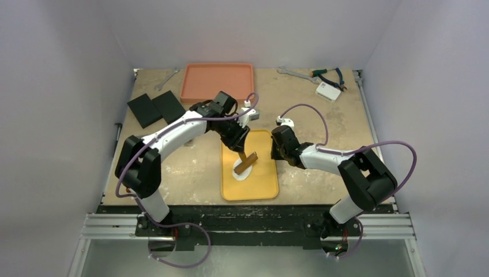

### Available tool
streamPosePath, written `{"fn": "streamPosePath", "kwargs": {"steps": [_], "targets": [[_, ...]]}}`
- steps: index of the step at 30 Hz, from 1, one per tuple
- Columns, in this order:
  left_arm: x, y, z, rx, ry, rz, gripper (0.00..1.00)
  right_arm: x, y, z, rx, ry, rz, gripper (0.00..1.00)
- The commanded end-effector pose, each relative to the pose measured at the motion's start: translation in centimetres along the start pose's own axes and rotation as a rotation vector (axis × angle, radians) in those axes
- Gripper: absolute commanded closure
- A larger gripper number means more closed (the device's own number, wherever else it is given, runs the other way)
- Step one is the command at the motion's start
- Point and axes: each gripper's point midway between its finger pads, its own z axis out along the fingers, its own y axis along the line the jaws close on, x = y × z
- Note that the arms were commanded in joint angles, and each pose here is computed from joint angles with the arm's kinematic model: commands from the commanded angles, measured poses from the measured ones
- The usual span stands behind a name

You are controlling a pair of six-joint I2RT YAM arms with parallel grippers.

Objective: Roll out the dumpling wrappers from the dough
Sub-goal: Flatten out the dough on the work surface.

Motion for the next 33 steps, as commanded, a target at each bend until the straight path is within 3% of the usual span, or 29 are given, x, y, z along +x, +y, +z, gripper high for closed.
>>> {"fn": "streamPosePath", "kwargs": {"steps": [1,13,18,25,33], "targets": [[1.1,2.7,0.9,-0.066,0.022,-0.031,1.0,0.5,-0.5,-0.1,0.016,0.012,-0.031,1.0],[2.8,6.9,-1.4,-0.216,0.027,-0.024,1.0,0.4,-0.5,-0.2,0.016,0.009,-0.031,1.0],[3.0,6.6,-0.7,-0.193,0.026,-0.019,1.0,0.4,-0.5,-0.2,0.014,0.009,-0.031,1.0],[2.5,2.9,1.3,-0.092,0.042,0.043,1.0,0.5,-0.5,-0.1,0.017,0.014,-0.032,1.0],[2.7,6.5,-0.6,-0.168,0.033,0.002,1.0,0.6,-0.5,0.0,0.018,0.018,-0.034,1.0]]}}
